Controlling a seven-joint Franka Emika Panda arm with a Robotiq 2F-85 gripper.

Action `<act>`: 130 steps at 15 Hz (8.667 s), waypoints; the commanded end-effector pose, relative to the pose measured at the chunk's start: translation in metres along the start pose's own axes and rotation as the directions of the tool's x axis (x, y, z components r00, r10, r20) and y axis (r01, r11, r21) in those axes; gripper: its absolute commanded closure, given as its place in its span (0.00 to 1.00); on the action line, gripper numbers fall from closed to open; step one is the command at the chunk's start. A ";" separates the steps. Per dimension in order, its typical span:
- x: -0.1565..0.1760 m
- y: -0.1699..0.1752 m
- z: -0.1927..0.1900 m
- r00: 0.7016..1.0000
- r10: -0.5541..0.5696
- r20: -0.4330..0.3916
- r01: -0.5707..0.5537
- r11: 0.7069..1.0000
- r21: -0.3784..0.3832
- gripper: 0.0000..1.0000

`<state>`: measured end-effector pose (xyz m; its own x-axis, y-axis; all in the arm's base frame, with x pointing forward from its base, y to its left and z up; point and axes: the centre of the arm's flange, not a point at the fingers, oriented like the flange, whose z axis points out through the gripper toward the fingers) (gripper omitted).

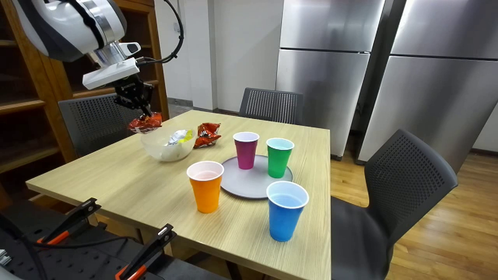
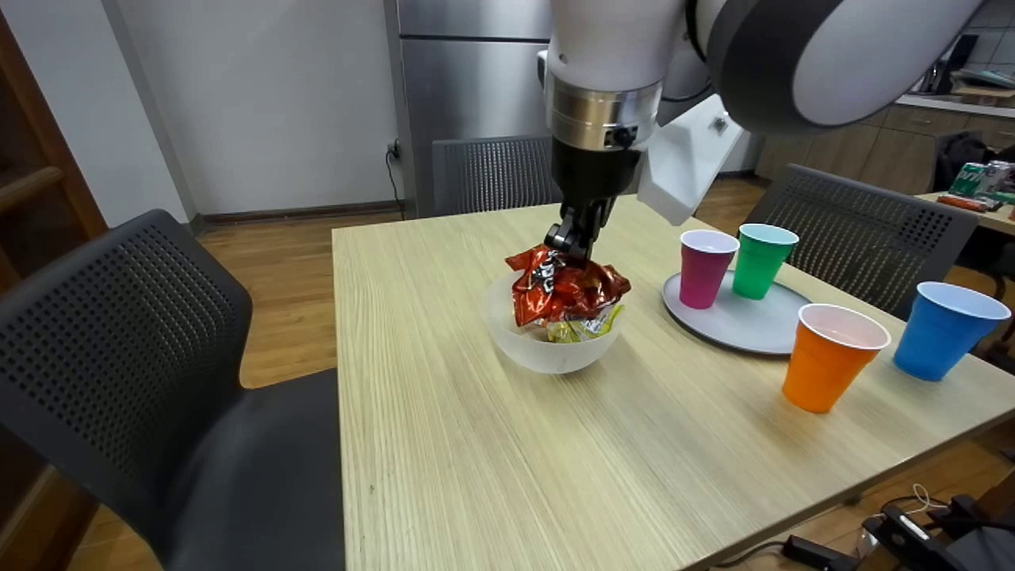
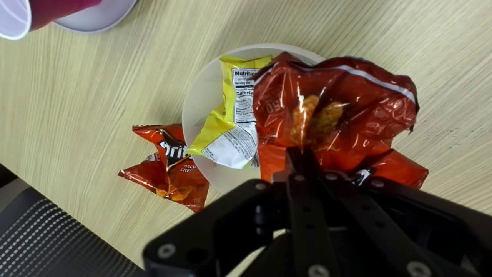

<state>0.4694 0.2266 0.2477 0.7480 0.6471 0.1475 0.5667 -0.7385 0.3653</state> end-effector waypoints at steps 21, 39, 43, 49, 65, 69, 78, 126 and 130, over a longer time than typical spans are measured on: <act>0.063 0.035 0.085 0.957 0.256 0.139 -0.264 0.963 0.045 1.00; 0.045 0.036 0.117 0.929 0.299 0.220 -0.318 0.946 0.056 1.00; 0.044 0.028 0.115 0.937 0.271 0.222 -0.293 0.954 0.071 0.74; 0.043 0.012 0.091 0.968 0.186 0.168 -0.209 0.970 0.126 0.37; 0.008 0.019 -0.011 0.982 0.190 0.017 -0.190 0.975 0.114 0.00; 0.000 0.032 -0.019 0.975 0.220 0.009 -0.220 0.971 0.097 0.00; -0.013 0.099 -0.004 0.969 0.248 -0.008 -0.246 0.965 0.092 0.00; 0.073 0.200 0.162 0.992 0.104 0.075 -0.123 0.940 0.317 0.00; 0.073 0.200 0.162 0.992 0.104 0.075 -0.123 0.940 0.317 0.00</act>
<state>0.6932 0.0955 0.1830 0.8268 0.5506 0.1152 0.5507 -0.8340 0.0338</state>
